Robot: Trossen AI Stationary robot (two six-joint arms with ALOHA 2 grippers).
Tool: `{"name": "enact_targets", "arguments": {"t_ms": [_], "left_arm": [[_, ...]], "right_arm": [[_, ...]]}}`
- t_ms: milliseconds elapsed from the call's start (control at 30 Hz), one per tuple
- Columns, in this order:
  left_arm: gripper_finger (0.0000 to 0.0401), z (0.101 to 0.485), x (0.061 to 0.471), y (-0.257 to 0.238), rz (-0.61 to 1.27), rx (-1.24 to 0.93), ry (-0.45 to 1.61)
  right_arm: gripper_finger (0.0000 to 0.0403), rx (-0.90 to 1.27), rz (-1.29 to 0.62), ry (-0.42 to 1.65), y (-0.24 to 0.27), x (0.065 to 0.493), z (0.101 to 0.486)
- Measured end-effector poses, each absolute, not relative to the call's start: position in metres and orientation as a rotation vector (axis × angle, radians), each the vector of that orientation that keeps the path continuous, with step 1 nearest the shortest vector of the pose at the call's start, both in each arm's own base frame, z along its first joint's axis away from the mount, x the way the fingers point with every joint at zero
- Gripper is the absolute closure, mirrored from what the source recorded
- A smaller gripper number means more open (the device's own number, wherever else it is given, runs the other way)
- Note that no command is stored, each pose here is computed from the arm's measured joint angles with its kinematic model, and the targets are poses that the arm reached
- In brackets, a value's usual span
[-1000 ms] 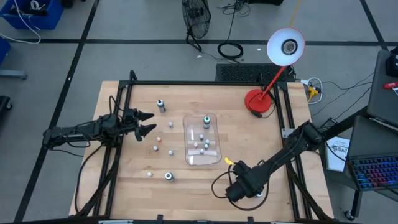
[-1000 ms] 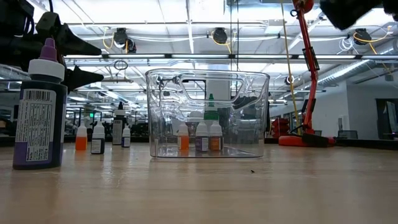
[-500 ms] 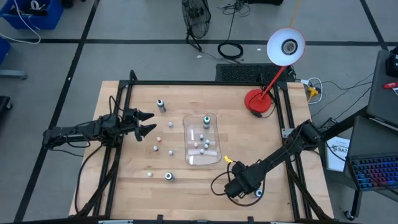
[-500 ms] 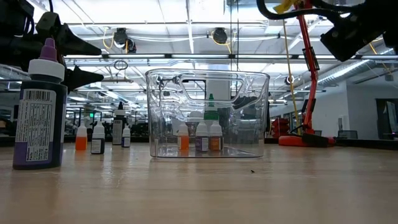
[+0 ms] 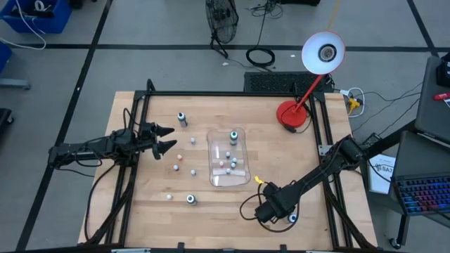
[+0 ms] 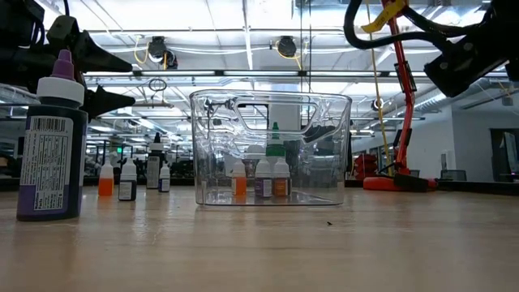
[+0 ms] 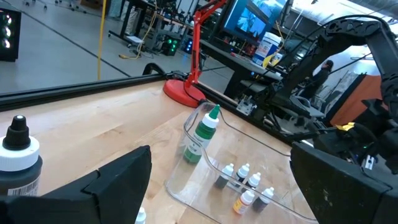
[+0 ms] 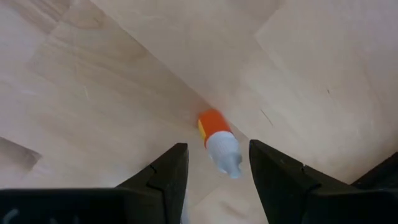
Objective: Pick & Place food coloring
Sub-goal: Put the small yellow food coloring bottle into the transparent bin
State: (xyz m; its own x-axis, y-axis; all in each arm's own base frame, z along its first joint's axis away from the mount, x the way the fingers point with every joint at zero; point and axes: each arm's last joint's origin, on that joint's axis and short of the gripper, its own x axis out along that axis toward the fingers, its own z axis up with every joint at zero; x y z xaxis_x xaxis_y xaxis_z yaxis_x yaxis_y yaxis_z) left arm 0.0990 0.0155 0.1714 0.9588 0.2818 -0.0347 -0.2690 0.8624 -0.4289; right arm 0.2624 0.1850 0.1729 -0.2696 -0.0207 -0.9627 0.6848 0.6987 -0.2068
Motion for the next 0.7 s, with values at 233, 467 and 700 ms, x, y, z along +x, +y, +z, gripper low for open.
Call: {"name": "enact_targets", "arguments": {"t_ms": [233, 467, 700], "left_arm": [[0.0022, 0.1714, 0.099, 0.0155, 0.289, -0.445, -0.03], [0.0022, 0.1714, 0.099, 0.0155, 0.289, -0.445, -0.029], [0.0022, 0.1714, 0.099, 0.0155, 0.289, -0.445, -0.03]], "right_arm": [[0.0245, 0.549, -0.745, 1.749, 0.1841, 0.2598, 0.1679], [0.0245, 0.553, -0.725, 1.743, 0.1843, 0.2602, 0.165], [0.0263, 0.55, -0.723, 1.743, 0.1843, 0.2602, 0.165]]}}
